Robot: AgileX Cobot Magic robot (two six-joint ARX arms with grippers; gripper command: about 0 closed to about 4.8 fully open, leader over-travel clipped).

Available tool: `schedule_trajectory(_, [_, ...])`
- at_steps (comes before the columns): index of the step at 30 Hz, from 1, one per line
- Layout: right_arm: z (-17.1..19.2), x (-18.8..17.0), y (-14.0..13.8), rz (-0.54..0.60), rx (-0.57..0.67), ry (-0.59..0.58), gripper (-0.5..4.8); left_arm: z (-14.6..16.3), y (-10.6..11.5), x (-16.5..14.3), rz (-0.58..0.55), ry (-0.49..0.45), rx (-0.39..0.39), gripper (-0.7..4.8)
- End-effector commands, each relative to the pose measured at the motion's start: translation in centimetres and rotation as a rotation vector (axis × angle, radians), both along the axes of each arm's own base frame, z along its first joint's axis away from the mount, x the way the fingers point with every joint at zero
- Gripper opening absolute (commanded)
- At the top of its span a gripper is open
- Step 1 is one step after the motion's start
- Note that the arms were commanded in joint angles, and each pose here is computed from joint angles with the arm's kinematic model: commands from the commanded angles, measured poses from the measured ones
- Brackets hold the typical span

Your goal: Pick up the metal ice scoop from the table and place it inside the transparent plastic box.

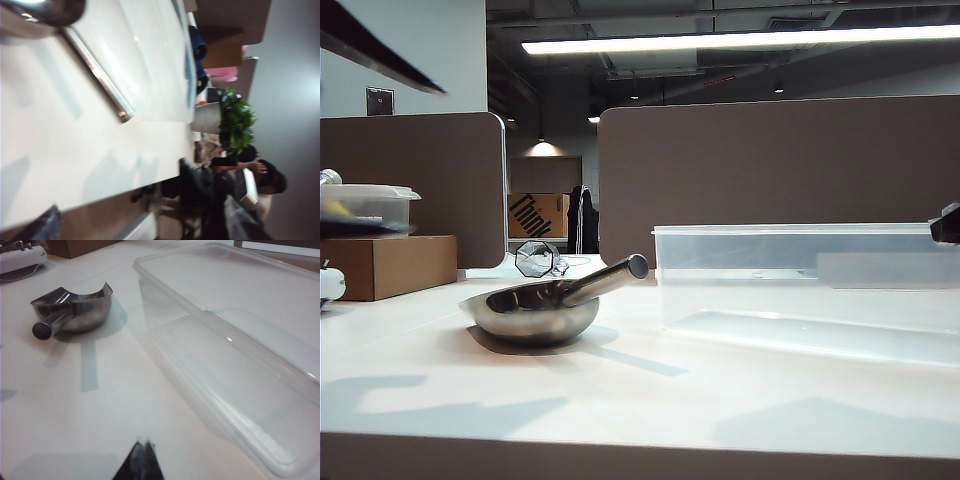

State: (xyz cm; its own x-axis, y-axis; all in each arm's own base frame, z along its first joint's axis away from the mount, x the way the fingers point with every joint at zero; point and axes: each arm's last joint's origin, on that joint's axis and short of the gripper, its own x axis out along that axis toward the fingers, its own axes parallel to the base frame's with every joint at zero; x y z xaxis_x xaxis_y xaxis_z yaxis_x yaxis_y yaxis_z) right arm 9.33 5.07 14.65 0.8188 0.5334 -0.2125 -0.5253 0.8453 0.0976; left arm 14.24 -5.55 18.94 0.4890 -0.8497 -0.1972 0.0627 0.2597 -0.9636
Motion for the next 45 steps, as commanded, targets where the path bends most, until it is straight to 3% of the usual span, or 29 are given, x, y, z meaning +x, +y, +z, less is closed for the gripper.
schedule_trajectory(1, [0.2, 0.0, 0.0, 0.000, 0.007, -0.017, -0.01, 0.8, -1.6, 1.5, 0.086, -0.077, -0.069, 4.36])
schedule_trajectory(10, [0.2, 0.0, 0.0, -0.002, 0.007, -0.018, -0.01, -1.8, -6.3, 3.1, 0.078, 0.066, -0.108, 4.36])
schedule_trajectory(18, [0.2, 0.0, 0.0, -0.003, 0.007, -0.018, -0.01, -2.1, -9.9, 5.1, 0.096, 0.032, -0.107, 4.35])
schedule_trajectory(30, [0.2, 0.0, 0.0, -0.002, 0.007, -0.018, -0.01, -3.2, -11.0, 6.4, 0.049, 0.090, -0.072, 4.35])
schedule_trajectory(41, [0.2, 0.0, 0.0, -0.002, 0.007, -0.018, -0.01, -4.6, -10.6, 6.8, 0.231, 0.137, 0.037, 4.34])
schedule_trajectory(45, [0.2, 0.0, 0.0, -0.002, 0.007, -0.018, -0.01, -5.2, -11.4, 7.8, 0.231, 0.162, 0.048, 4.34])
